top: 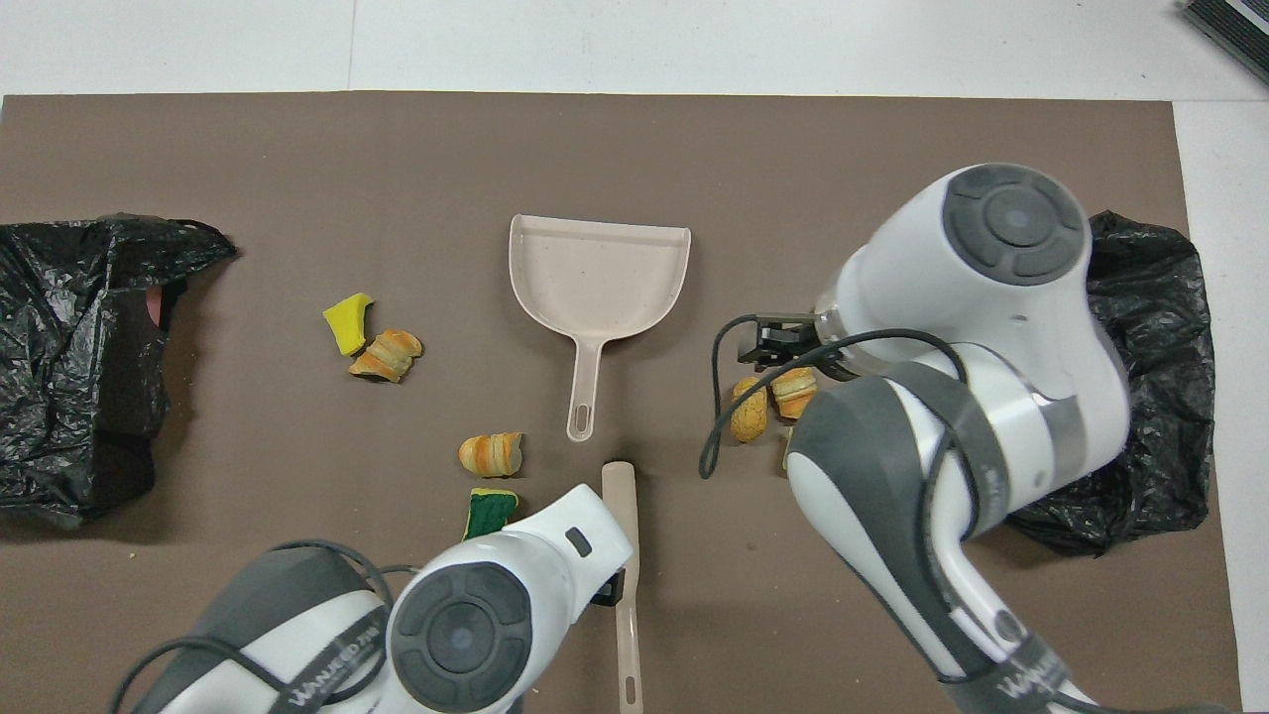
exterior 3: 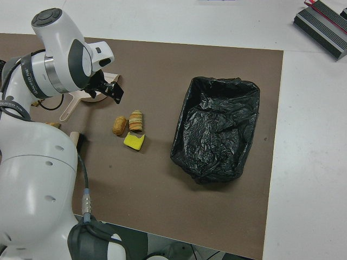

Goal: Sweep and dump trash in bin
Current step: 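Grasp the dustpan handle with the right gripper and lift it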

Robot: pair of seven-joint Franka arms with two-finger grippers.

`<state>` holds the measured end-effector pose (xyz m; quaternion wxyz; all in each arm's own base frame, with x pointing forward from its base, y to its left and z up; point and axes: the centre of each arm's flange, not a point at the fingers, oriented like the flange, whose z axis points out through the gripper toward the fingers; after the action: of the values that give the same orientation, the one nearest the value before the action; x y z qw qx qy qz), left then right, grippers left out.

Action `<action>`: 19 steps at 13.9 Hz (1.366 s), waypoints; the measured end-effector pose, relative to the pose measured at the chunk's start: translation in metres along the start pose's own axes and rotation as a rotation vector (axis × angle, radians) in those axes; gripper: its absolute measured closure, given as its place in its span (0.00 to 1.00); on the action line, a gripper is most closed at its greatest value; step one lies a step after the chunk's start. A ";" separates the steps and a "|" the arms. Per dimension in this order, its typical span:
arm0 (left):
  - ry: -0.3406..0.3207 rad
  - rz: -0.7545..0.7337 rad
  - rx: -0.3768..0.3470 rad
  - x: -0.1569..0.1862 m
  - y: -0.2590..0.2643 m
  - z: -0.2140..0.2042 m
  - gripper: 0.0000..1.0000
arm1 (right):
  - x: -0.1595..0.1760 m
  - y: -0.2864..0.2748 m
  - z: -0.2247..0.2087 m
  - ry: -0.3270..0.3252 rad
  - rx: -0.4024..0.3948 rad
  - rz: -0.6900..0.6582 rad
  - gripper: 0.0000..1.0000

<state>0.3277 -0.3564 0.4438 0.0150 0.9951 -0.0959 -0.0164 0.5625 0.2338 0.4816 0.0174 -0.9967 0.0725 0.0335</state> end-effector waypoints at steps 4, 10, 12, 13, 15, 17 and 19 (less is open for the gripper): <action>0.021 -0.034 -0.022 -0.032 0.054 0.079 0.00 | 0.017 -0.028 0.028 -0.037 0.087 0.071 0.00; 0.004 -0.064 -0.013 -0.070 0.095 0.132 0.00 | 0.014 -0.067 0.049 -0.051 0.155 0.091 0.00; 0.005 -0.070 -0.014 -0.067 0.093 0.129 0.00 | 0.011 -0.096 0.064 -0.051 0.180 0.085 0.00; 0.003 -0.072 -0.011 -0.067 0.092 0.127 0.00 | 0.009 -0.114 0.073 -0.041 0.178 0.080 0.00; -0.005 -0.076 -0.002 -0.067 0.089 0.122 0.07 | 0.002 -0.150 0.099 -0.015 0.155 0.041 0.00; -0.015 -0.078 0.011 -0.069 0.086 0.119 0.15 | 0.002 -0.167 0.116 -0.005 0.148 0.013 0.00; -0.016 -0.083 0.012 -0.067 0.085 0.115 0.41 | 0.008 -0.168 0.127 -0.002 0.146 0.010 0.00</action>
<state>0.2414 -0.4295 0.3341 0.0075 0.9982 -0.0547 -0.0245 0.5863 0.4040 0.3592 0.0901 -0.9923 0.0795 0.0292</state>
